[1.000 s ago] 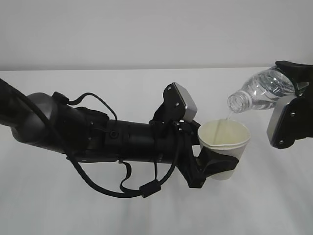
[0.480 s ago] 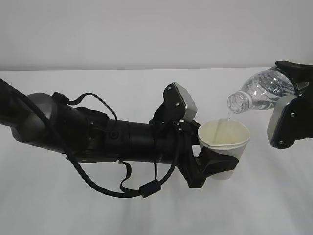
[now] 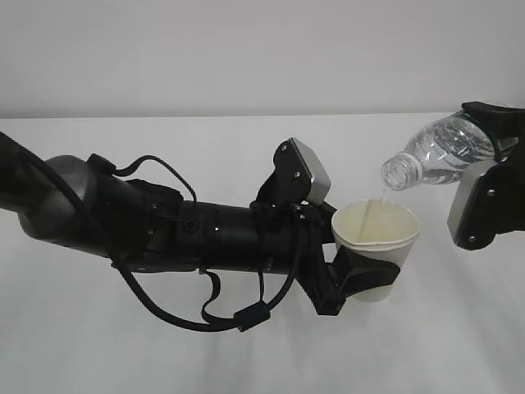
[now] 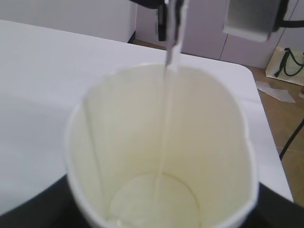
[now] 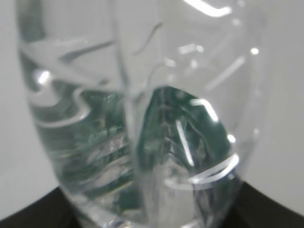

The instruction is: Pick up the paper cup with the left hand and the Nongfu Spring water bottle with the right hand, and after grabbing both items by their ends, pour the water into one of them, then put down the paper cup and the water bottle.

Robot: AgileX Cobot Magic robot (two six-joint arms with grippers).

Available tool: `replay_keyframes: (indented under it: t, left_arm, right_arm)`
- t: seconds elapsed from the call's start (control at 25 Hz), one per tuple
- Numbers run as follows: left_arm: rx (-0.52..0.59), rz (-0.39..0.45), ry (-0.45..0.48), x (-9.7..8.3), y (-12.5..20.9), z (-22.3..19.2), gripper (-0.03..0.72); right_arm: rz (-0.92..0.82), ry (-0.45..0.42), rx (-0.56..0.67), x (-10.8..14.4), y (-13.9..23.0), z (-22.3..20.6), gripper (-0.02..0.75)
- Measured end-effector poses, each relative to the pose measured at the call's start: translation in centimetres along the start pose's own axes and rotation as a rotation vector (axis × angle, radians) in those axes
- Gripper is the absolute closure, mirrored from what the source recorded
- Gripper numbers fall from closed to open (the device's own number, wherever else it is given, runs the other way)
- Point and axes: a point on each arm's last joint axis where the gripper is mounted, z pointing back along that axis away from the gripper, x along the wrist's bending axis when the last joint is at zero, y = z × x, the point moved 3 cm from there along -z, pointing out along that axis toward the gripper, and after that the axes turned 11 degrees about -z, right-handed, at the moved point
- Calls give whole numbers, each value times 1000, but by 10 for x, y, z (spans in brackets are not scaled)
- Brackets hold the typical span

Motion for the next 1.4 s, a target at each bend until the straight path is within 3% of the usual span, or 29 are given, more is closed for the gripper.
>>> replay_keyframes:
  t: [1.4]
  left_arm:
    - [2,0,-1,0,0,0,207]
  right_arm:
    - [8,0,0,0,0,0,332]
